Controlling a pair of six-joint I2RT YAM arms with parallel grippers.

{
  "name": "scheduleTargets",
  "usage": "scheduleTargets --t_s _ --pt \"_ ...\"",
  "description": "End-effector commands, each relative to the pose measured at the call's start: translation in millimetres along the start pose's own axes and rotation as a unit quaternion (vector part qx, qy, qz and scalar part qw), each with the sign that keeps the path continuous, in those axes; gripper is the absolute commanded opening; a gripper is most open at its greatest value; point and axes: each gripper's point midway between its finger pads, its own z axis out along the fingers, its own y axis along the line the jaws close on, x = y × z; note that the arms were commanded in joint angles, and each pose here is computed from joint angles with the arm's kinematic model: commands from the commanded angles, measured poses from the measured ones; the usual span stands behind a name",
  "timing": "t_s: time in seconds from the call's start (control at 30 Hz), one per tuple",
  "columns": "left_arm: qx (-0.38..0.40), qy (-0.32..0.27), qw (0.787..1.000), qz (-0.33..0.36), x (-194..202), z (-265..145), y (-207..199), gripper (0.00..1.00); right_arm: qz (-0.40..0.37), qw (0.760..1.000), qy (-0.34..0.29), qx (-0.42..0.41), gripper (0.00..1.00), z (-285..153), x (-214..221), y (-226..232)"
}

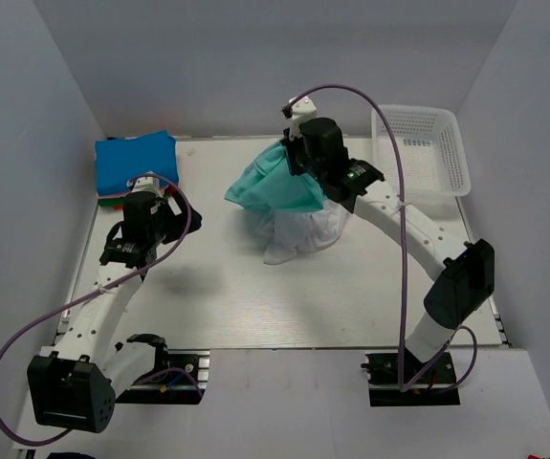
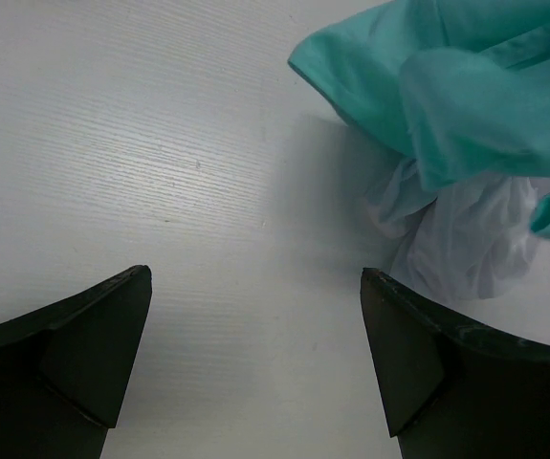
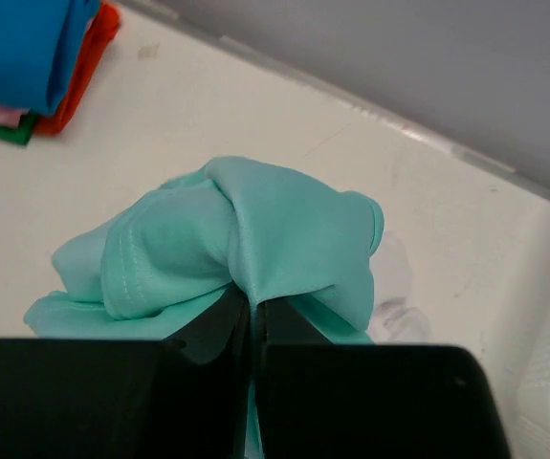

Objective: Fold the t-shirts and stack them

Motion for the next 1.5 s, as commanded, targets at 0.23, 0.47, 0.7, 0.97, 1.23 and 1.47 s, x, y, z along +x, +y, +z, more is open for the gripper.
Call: scheduleTargets --t_s 0.23,0.47,0.7,0.97,1.23,1.47 --pt "0.001 -0.025 1.000 0.001 -16 -6 -3 1.00 0.028 0.957 -0.134 0.256 0.00 -50 -121 -156" --pt "-0.006 -0.024 1.000 0.006 -18 0 -1 1.00 0.023 0.909 -0.189 0.372 0.00 -109 -168 -261" --pt "0.005 0.008 0.999 0.032 -14 15 -10 1.00 -0.003 0.895 -0.152 0.420 0.00 -104 -130 -333" --pt "0.024 0.098 0.994 0.049 11 62 -19 1.00 0.021 0.931 -0.047 0.362 0.00 -29 -30 -406" --pt "0.118 0.156 0.978 0.078 55 80 -72 1.00 0.086 0.941 0.087 0.315 0.90 5 73 -407" --pt "0.169 0.223 0.951 0.129 120 86 -119 1.00 0.112 0.982 -0.022 0.149 0.90 -41 12 -301"
